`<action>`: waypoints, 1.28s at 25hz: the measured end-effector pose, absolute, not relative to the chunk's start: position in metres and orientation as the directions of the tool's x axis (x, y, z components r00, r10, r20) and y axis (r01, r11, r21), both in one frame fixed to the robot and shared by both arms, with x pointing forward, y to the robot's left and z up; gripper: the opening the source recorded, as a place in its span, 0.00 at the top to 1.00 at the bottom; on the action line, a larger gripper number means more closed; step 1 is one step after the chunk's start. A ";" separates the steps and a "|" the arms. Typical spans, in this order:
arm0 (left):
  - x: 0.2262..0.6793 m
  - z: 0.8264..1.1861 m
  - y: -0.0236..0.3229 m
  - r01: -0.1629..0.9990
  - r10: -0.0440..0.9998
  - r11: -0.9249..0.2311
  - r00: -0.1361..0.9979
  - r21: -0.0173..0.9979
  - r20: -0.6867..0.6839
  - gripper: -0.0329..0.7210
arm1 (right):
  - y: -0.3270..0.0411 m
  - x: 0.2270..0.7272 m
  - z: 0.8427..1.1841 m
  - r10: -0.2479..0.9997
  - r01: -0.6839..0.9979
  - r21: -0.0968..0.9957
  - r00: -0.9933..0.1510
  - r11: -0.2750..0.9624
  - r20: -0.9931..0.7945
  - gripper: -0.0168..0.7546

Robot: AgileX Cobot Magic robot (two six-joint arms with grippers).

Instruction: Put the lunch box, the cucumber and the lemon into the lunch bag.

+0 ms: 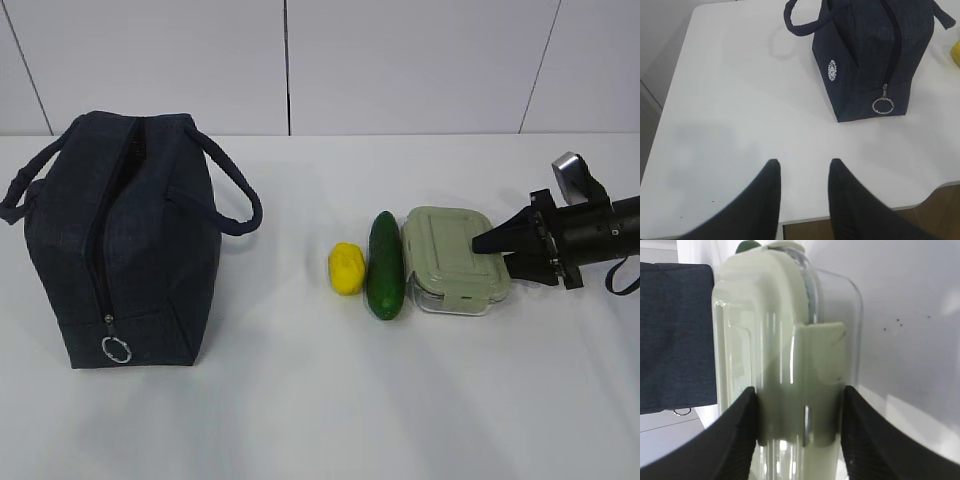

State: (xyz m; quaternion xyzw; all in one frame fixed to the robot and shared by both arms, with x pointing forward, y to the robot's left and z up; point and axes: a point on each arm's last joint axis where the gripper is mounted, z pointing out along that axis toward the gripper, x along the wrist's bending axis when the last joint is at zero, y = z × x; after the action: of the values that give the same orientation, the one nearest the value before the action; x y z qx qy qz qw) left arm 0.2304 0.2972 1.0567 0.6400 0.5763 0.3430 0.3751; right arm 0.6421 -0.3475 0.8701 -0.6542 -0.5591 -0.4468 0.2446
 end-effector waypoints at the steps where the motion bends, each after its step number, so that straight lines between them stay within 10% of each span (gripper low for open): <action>1: 0.230 1.057 0.297 0.480 0.995 -0.054 0.100 0.875 0.007 0.64 | -0.348 0.642 0.870 0.512 0.950 0.177 -0.022 -0.256 0.859 0.48; 32: 0.230 1.057 0.297 0.480 0.995 -0.054 0.100 0.875 0.007 0.64 | -0.347 0.640 0.875 0.511 0.956 0.092 0.066 -0.278 0.857 0.49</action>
State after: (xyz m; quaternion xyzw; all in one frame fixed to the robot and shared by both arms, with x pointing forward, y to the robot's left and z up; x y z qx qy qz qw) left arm 0.2304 0.2972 1.0567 0.6400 0.5763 0.3430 0.3751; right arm 0.6399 -0.3471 0.8754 -0.6803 -0.5391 -0.4199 0.2650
